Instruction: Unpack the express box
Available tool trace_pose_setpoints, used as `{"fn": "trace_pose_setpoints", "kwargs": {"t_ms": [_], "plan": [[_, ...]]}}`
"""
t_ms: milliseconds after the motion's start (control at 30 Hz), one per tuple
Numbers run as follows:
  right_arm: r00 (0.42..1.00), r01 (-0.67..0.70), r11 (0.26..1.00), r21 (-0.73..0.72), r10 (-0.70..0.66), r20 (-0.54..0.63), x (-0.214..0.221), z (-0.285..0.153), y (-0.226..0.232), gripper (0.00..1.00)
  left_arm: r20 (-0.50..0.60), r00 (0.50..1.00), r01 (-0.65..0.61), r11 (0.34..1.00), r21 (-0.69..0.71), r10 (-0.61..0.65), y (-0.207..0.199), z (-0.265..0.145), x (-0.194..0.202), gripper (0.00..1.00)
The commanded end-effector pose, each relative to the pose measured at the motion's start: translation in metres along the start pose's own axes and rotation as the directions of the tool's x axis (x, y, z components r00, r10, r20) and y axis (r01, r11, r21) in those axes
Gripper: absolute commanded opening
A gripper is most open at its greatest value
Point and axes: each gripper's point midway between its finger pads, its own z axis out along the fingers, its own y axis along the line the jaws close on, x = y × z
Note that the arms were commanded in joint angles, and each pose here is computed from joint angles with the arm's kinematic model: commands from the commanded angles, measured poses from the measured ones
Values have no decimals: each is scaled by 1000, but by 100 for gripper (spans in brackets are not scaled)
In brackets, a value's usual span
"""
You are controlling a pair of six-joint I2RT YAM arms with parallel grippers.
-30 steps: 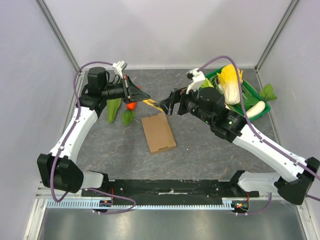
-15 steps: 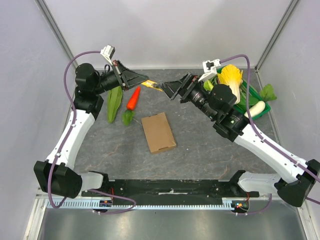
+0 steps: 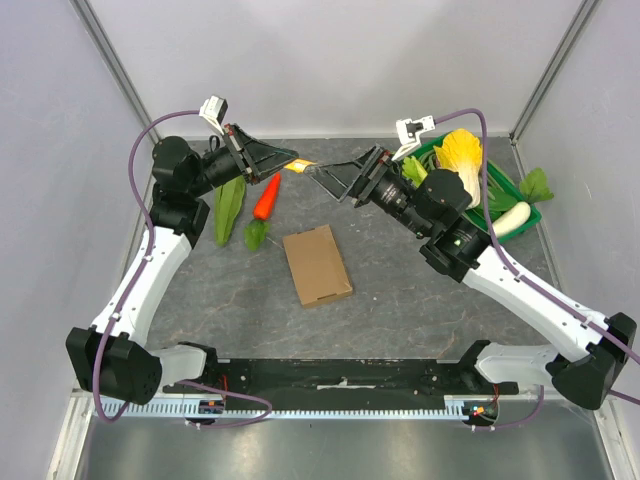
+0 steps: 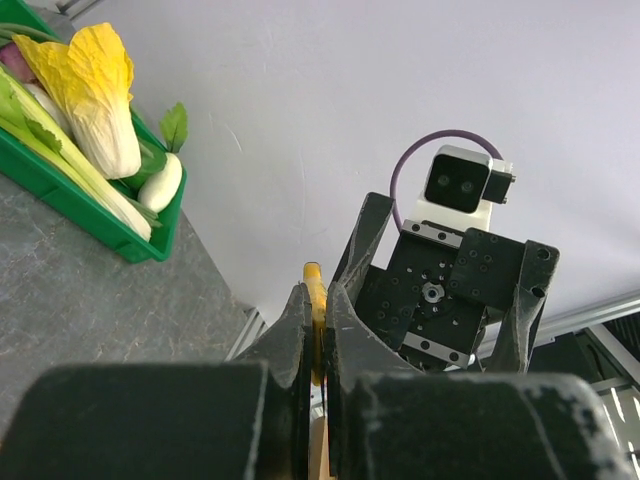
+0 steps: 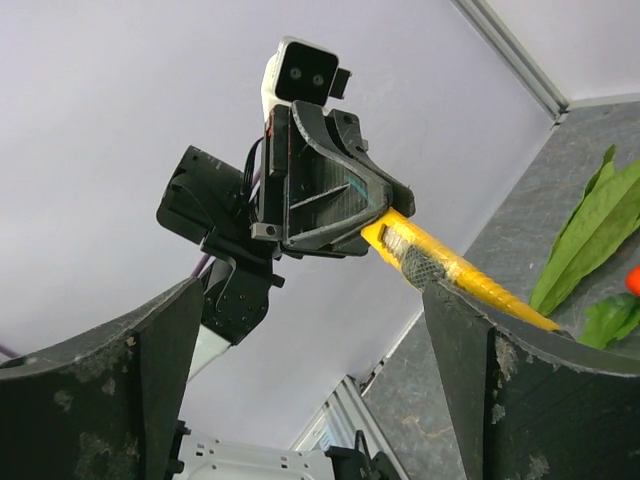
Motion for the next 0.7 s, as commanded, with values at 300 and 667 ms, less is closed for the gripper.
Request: {"fn": "trace_pose_setpoints", "kwargs": {"t_ms": [300, 667], "plan": [[966, 157, 965, 211, -194, 171, -50, -38, -16, 98, 6, 997, -76, 995, 58, 75, -40, -10, 2, 2], [987, 141, 989, 36, -144, 72, -19, -15, -1, 98, 16, 999, -35, 987, 158, 33, -68, -9, -3, 2]]}}
